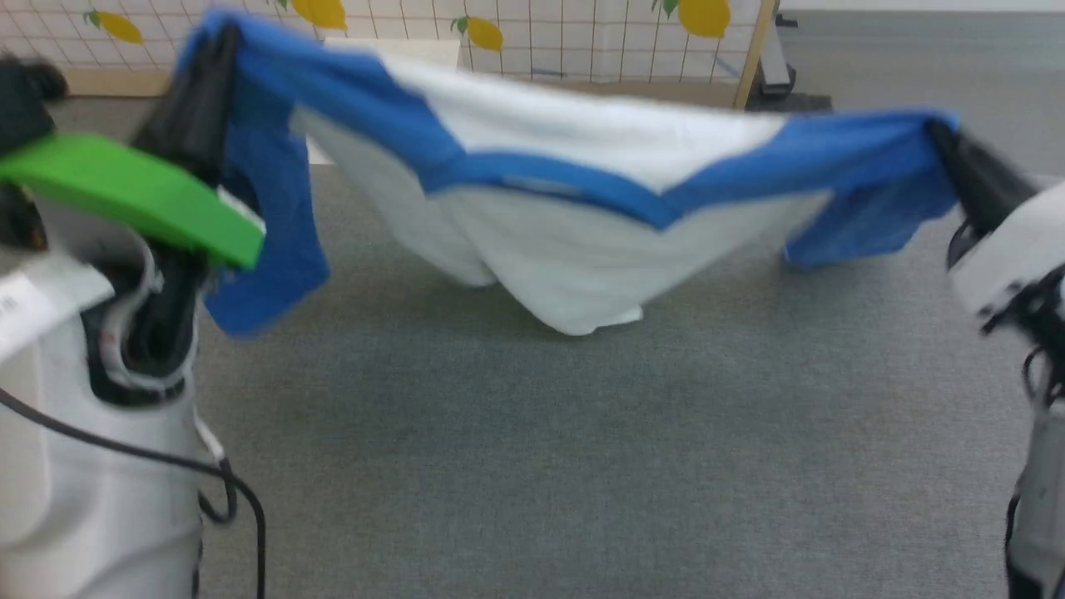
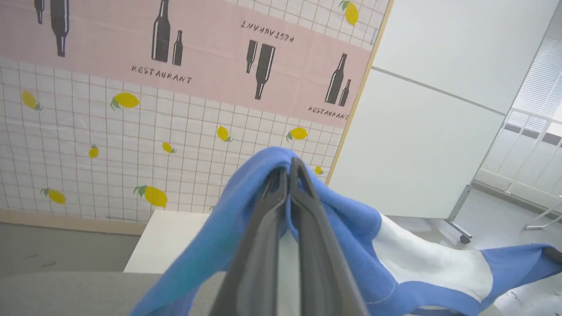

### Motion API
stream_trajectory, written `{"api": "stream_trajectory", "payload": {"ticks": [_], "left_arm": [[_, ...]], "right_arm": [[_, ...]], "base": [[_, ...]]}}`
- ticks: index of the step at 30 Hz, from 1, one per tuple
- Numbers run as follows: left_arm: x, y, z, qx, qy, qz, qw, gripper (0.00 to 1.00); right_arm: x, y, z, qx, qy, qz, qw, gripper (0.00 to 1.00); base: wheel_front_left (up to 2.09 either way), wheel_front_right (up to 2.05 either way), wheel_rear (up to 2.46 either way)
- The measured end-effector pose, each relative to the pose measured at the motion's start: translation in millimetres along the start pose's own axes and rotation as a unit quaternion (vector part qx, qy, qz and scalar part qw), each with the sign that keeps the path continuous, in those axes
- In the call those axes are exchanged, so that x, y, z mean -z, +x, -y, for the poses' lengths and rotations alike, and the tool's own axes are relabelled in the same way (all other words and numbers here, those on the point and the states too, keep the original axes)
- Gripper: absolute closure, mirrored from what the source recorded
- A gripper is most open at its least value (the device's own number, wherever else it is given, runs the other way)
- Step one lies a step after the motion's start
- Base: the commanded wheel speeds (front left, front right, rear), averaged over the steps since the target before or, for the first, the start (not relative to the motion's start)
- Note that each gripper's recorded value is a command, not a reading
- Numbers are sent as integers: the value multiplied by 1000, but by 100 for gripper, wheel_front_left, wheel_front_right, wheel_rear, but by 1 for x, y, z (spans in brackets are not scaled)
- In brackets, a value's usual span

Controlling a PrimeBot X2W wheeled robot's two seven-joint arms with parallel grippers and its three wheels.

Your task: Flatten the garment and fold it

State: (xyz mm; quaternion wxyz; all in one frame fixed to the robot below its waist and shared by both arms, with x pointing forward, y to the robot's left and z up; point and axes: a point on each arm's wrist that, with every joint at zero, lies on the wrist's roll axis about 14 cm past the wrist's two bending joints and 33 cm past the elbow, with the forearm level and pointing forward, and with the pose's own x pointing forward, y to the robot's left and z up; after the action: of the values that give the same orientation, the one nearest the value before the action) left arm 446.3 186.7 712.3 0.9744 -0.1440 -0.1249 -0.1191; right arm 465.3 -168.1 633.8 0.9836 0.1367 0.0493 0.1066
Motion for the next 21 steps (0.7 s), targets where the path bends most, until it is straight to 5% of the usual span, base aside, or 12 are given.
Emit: {"api": "stream_trajectory", "payload": {"ticks": [9, 21], "left_arm": [[-103, 35, 42, 61, 64, 107, 990, 100], [-67, 101, -28, -24, 137, 5, 990, 100]], "right_arm": [[-115, -5, -39, -56, -37, 95, 993, 100], [-142, 57, -47, -66, -23, 59, 996, 100]], "base": [[0, 0, 0], [0, 0, 0]]}}
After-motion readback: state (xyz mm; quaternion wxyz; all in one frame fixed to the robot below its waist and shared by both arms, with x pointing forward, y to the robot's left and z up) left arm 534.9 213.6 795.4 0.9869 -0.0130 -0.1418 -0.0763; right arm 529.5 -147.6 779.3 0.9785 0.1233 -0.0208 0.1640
